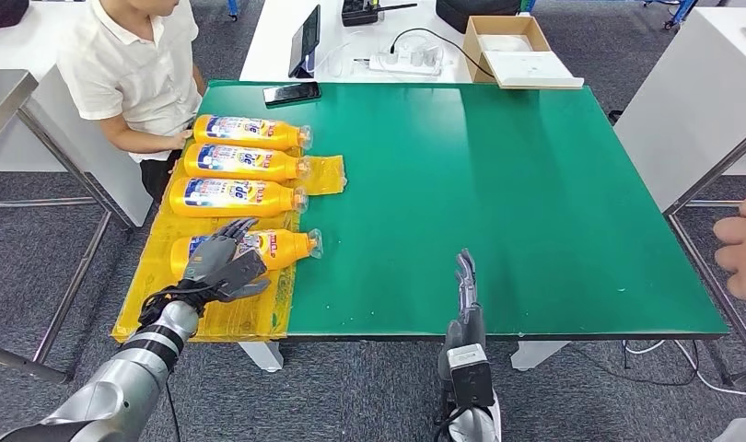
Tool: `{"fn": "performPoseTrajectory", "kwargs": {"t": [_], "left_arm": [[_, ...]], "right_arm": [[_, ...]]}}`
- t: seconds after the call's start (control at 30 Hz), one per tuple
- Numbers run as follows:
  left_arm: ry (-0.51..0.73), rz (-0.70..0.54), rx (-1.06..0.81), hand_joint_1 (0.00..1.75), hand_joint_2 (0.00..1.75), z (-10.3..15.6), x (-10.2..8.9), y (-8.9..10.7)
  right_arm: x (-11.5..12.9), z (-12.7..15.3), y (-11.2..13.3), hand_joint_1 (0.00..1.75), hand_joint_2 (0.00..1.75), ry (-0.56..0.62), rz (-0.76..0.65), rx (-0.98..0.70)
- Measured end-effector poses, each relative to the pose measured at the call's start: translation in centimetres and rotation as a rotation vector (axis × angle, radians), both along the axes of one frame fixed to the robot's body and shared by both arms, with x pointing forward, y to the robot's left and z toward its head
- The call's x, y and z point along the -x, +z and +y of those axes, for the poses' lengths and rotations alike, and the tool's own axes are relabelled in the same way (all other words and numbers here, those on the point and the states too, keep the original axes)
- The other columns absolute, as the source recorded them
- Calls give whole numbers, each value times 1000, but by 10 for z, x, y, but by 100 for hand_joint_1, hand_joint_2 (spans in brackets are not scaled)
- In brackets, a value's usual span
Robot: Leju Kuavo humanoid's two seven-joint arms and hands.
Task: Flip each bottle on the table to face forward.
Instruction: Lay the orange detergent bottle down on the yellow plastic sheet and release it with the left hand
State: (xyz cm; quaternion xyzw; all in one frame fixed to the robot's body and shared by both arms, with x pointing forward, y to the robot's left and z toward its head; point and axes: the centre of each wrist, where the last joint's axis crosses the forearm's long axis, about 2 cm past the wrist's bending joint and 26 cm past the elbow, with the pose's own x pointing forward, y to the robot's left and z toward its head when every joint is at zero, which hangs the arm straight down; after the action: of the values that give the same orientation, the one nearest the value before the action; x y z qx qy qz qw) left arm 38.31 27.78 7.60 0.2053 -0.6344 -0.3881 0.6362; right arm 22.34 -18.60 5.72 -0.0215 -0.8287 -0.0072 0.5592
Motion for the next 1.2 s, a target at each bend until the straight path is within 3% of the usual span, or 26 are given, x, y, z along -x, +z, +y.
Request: {"fn": "performPoseTrajectory", "kwargs": {"t": [0.4, 0.57, 0.67, 0.73, 0.8, 0.9, 0.97, 1.2], "left_arm": [[-58, -22, -26, 0, 0, -4, 0, 1], [22, -260, 193, 0, 0, -13, 13, -5], [56, -326, 335, 0, 0, -26, 20, -3], [77, -321, 485, 0, 87, -35, 24, -2], [147, -294, 792, 0, 175, -49, 29, 4], [266, -288, 1240, 0, 175, -74, 41, 21], [300, -332, 1371, 0, 175, -83, 52, 34], [237, -539, 1341, 0, 175, -108, 101, 59]], "right_arm": [[-2, -6, -11, 0, 0, -13, 43, 1], [0, -9, -14, 0, 0, -27, 57, 5], [1, -9, -15, 0, 0, -37, 60, 7], [2, -9, -15, 0, 0, -49, 62, 6], [5, -9, -14, 0, 0, -68, 63, -8], [11, -8, -6, 0, 0, -69, 42, -81], [14, -6, 4, 0, 0, -52, 13, -160], [22, 2, 21, 0, 0, -59, -26, -327]]}}
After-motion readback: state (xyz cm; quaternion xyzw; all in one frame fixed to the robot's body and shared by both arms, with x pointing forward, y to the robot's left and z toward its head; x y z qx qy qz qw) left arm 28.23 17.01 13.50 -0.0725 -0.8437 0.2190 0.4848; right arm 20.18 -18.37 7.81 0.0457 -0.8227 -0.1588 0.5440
